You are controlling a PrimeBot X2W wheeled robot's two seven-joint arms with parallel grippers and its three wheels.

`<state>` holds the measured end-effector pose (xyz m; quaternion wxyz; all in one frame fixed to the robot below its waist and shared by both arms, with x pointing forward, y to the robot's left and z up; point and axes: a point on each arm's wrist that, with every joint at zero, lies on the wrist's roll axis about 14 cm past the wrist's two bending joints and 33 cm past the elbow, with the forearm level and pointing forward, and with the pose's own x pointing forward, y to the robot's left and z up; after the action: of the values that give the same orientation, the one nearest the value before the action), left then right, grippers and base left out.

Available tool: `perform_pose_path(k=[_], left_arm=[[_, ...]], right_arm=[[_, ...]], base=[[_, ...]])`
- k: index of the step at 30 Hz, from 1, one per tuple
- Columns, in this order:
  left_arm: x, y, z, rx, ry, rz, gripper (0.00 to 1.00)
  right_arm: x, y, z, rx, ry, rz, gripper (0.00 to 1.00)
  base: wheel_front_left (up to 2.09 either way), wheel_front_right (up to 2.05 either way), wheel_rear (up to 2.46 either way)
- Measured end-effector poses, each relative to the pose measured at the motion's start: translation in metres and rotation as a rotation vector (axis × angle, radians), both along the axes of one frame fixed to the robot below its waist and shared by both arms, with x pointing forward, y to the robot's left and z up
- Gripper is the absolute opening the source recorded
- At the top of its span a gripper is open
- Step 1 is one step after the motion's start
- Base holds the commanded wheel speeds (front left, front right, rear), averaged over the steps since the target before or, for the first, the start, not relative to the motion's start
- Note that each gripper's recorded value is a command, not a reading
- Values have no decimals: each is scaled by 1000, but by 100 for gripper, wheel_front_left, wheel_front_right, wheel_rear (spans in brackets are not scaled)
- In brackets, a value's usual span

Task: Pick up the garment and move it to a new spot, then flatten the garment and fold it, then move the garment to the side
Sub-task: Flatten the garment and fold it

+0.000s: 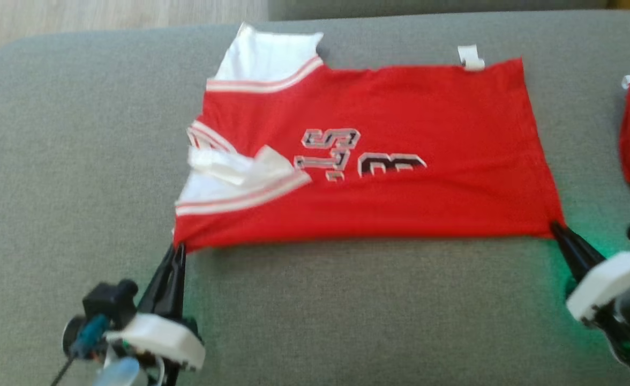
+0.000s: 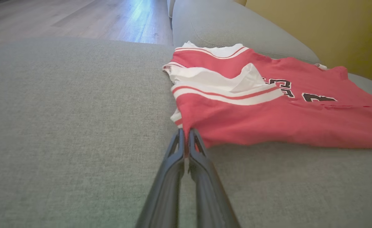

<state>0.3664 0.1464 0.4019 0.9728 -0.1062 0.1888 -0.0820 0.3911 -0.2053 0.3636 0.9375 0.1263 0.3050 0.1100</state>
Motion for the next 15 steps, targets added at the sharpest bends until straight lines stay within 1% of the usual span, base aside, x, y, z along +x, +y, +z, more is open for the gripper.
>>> perform_pose_path(k=[2, 7, 11, 15], left_arm=[[-5, 0, 0, 2, 4, -1, 0], [-39, -10, -8, -6, 62, -31, 0], [-62, -16, -7, -8, 86, -50, 0], [-77, -20, -5, -21, 105, -41, 0]], right_arm=[[-3, -5, 1, -7, -2, -6, 0], [-18, -25, 11, -31, -15, -20, 0], [-38, -35, 8, -39, 11, -33, 0], [-61, -42, 0, -37, 49, -52, 0]], base=[[0, 0, 0], [0, 0, 0], [0, 0, 0], [0, 0, 0]])
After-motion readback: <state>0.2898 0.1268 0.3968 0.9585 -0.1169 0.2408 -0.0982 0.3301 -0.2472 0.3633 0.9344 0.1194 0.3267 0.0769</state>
